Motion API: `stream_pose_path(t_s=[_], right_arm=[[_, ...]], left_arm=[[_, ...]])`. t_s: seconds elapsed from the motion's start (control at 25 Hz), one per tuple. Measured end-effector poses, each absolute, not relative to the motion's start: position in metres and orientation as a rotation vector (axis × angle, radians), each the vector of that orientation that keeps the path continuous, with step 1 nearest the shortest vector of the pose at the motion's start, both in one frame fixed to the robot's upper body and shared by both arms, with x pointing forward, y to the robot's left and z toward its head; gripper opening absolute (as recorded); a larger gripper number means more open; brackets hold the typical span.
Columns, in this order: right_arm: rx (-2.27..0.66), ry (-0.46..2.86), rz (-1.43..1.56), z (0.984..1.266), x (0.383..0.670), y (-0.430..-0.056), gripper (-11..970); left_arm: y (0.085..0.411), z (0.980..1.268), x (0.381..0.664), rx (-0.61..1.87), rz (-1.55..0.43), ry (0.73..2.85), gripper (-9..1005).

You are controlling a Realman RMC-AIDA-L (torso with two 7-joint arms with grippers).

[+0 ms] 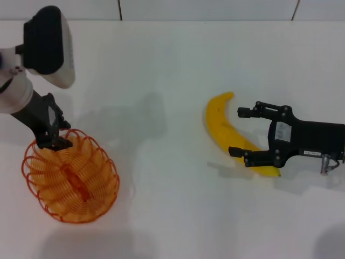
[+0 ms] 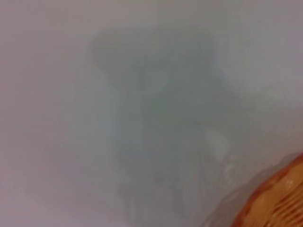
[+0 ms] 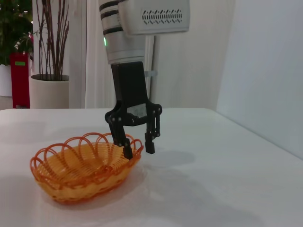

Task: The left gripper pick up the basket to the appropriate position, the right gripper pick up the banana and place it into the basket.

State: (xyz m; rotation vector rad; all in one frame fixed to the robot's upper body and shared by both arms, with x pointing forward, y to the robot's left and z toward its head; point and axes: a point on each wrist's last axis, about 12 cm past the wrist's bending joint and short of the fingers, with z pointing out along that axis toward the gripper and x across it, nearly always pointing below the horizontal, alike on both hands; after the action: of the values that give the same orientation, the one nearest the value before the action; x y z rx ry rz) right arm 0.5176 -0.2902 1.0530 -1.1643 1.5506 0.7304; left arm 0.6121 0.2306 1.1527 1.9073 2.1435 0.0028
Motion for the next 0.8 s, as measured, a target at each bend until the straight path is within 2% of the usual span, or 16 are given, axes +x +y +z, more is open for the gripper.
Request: stream_pose_path(t_s=[0.2,0.32,0.52,0.8], right_arm=[[-1.165,1.551,0.730,1.053,0.518,-0.290,886],[-1.165,1.551,0.729,1.053,0.518,-0.290,885],[-1.164,1.553,0.729,1.053,0.517,-0.290,885],[-1.159,1.560,0.725,1.051,0.515,-0.293,885]], left_arm=[[0.225,1.152,0.612,1.915,0.016,2.130,508],[0.222,1.152,0.612,1.926,0.021,2.119,293],[0.219,1.150,0.611,1.948,0.027,2.099,204],[0.218,1.154,0.613,1.923,0.025,2.095,161]])
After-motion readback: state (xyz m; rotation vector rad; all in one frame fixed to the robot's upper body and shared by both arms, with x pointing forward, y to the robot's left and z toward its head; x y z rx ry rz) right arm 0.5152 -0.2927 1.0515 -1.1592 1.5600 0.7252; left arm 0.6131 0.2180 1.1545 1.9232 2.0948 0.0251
